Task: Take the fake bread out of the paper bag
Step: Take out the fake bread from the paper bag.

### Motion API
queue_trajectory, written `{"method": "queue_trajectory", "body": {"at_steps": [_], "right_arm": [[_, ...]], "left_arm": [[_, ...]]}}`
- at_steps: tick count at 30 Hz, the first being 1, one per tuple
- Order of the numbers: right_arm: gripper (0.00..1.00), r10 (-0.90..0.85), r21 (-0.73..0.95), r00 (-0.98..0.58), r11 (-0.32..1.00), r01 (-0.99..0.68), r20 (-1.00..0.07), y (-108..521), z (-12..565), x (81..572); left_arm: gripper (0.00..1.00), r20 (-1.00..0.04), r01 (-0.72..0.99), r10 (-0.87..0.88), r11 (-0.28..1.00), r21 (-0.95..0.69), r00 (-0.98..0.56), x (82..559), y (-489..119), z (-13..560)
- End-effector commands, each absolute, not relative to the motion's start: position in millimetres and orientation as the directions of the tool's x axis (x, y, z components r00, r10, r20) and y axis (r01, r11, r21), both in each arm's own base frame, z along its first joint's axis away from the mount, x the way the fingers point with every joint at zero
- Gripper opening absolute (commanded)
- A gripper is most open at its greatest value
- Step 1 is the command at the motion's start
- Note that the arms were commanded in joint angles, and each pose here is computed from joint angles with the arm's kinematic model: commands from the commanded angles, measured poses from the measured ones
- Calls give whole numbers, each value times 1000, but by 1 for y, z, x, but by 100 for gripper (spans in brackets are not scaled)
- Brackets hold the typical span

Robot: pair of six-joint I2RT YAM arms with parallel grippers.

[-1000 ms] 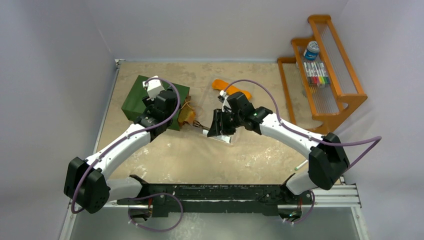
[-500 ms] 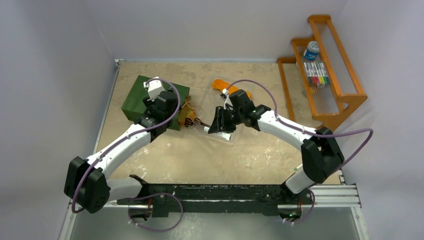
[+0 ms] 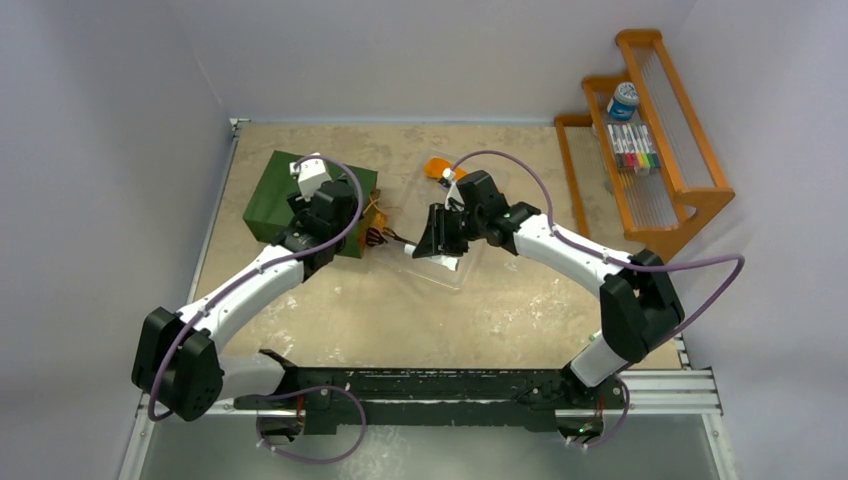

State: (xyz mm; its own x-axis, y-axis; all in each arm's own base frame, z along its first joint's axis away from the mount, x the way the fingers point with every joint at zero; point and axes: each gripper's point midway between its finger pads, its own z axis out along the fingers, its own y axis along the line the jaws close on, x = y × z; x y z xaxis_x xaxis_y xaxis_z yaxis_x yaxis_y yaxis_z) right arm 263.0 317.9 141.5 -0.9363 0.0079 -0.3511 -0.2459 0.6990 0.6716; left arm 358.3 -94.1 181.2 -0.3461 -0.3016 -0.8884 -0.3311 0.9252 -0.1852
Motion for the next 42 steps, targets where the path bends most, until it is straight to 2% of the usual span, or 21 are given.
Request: {"method": "queue_trajectory", "body": {"at_steps": [1, 8, 11, 17, 21, 29, 32, 36, 39, 42], "right_arm": [[24, 37, 706, -916, 651, -281, -399, 325, 173, 275], [9, 42, 704, -920, 658, -268, -390, 322, 169, 277], [8, 42, 708, -920, 652, -270, -390, 323, 169, 277], [35, 32, 714, -920, 642, -280, -390, 329, 167, 282], [41, 32, 716, -917, 636, -288, -398, 334, 169, 288], [44, 36, 717, -913, 632, -293, -406, 336, 174, 292], [37, 43, 721, -914, 630, -288, -403, 337, 175, 292], [13, 53, 719, -916, 637, -277, -399, 336, 174, 293], [0, 61, 715, -913, 644, -273, -404, 333, 177, 292], [0, 62, 707, -911, 653, -271, -407, 329, 180, 290]], "left_arm": [[71, -896, -323, -309, 924, -204, -317, 366, -94, 187], [71, -896, -323, -313, 923, -208, -317, 365, -93, 187], [71, -895, -323, -313, 923, -208, -317, 365, -93, 187], [71, -893, -322, -315, 923, -210, -321, 363, -92, 185], [71, -893, -321, -314, 924, -209, -321, 363, -92, 186], [71, -893, -320, -314, 924, -209, -322, 363, -92, 185], [71, -893, -319, -312, 925, -206, -326, 363, -93, 183], [71, -892, -320, -312, 924, -207, -326, 364, -93, 182], [71, -893, -323, -312, 924, -206, -325, 363, -92, 182], [71, -893, -324, -315, 923, -209, -321, 363, -91, 183]]}}
